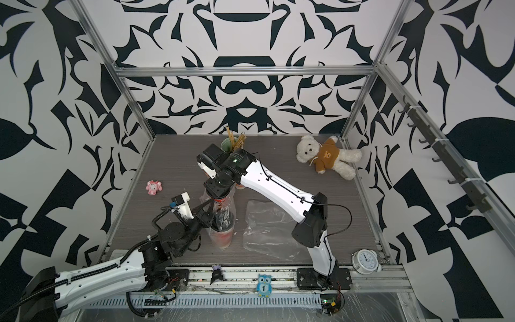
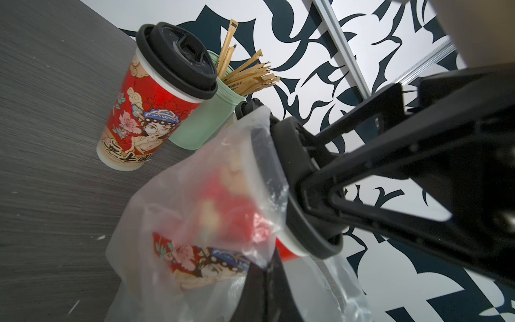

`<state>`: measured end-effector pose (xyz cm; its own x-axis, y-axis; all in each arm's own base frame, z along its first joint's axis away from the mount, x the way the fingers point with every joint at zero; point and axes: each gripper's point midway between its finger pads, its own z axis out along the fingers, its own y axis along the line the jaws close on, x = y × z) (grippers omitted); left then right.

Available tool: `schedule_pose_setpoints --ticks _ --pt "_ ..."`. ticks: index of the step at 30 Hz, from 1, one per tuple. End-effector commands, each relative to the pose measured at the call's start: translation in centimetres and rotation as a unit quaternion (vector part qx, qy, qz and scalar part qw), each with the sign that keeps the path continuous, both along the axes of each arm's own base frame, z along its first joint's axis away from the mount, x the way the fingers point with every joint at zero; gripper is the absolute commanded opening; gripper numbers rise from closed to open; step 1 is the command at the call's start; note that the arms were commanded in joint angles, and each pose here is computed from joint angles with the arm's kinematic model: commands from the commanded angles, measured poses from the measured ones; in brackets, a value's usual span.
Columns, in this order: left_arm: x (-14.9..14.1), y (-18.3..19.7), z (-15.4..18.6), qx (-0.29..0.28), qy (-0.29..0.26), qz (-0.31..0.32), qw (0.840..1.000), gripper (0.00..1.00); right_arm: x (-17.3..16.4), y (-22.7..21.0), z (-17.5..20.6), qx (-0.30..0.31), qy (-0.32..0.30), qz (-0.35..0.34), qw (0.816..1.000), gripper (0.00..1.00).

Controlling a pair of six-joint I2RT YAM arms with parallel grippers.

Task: Pack milk tea into plastic carrier bags
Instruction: Place the milk tea cup in the plastic carrier bag.

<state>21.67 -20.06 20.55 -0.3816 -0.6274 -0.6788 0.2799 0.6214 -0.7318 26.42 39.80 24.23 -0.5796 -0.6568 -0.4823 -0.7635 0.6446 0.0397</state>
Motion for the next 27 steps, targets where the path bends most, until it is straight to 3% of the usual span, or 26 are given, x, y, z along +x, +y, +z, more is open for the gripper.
schedule_pose_setpoints --ticks 1,18,27 --pt "0.2 0.2 3.2 -0.033 -0.029 0.011 0.999 0.00 -0.4 -0.1 0.5 -0.006 -0.005 0.008 1.000 0.15" --pt "0.3 1.2 5.1 -0.035 -0.061 0.032 0.997 0.00 -0.6 -0.2 -2.0 -0.044 0.003 0.011 0.999 0.15" --pt "0.5 0.7 4.9 -0.033 -0.060 0.029 0.997 0.00 -1.5 0.4 -3.0 -0.034 0.025 0.015 0.999 0.15"
